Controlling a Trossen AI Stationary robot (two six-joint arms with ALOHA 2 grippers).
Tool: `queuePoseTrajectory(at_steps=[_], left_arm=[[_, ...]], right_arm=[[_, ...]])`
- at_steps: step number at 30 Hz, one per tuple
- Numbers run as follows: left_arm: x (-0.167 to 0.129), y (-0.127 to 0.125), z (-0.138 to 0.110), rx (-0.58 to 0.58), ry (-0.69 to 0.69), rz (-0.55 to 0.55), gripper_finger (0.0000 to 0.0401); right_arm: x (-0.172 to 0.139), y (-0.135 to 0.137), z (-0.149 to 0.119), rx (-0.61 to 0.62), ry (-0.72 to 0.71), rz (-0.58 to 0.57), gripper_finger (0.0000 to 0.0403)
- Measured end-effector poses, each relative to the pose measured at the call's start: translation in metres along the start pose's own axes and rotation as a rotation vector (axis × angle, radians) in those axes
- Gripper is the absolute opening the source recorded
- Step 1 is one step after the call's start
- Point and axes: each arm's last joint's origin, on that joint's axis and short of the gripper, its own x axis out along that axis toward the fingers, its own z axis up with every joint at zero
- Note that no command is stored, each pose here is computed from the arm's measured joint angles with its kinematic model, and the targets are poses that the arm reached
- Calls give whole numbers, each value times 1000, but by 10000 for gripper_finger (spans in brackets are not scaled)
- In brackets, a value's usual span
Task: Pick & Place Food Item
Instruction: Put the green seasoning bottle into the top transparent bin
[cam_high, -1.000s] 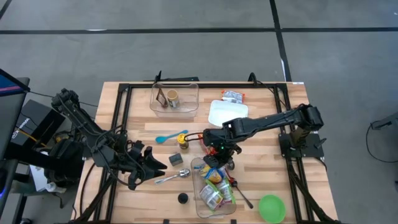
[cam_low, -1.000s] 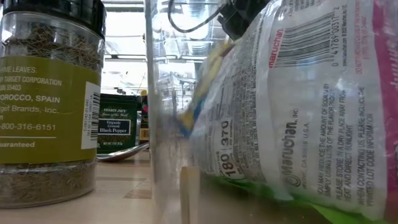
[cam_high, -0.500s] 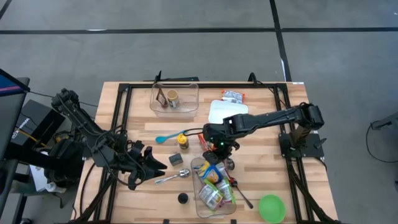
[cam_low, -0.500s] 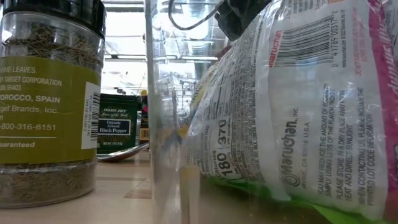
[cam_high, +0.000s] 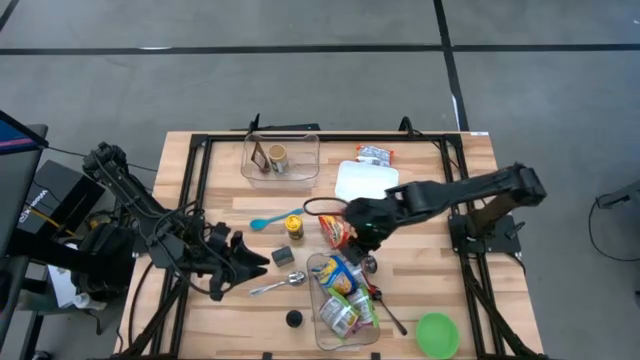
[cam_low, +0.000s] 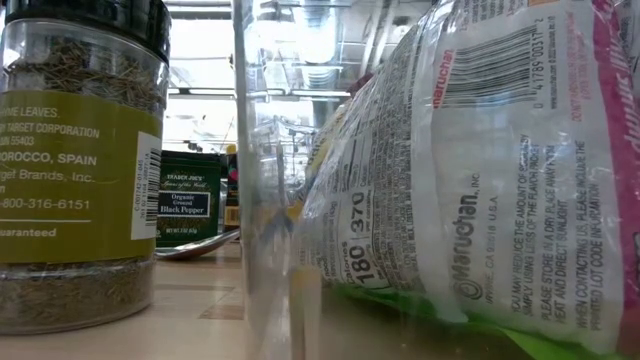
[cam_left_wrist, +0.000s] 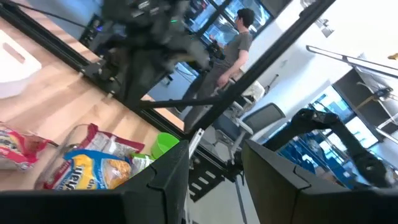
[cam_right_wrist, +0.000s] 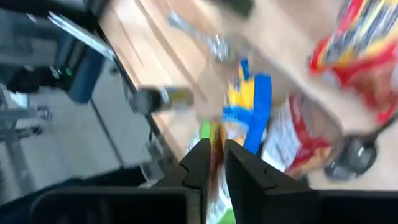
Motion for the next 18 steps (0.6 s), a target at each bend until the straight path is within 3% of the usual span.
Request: queuePoseTrajectory(at_steps=[9,18], left_arm=[[0,1,1,1,-33,36,144],[0,1,1,1,-33,37,144]], right_arm=[[-46,21,-29,-222,-386,-34,2],[-57,38,-55,-354,-667,-122,3]])
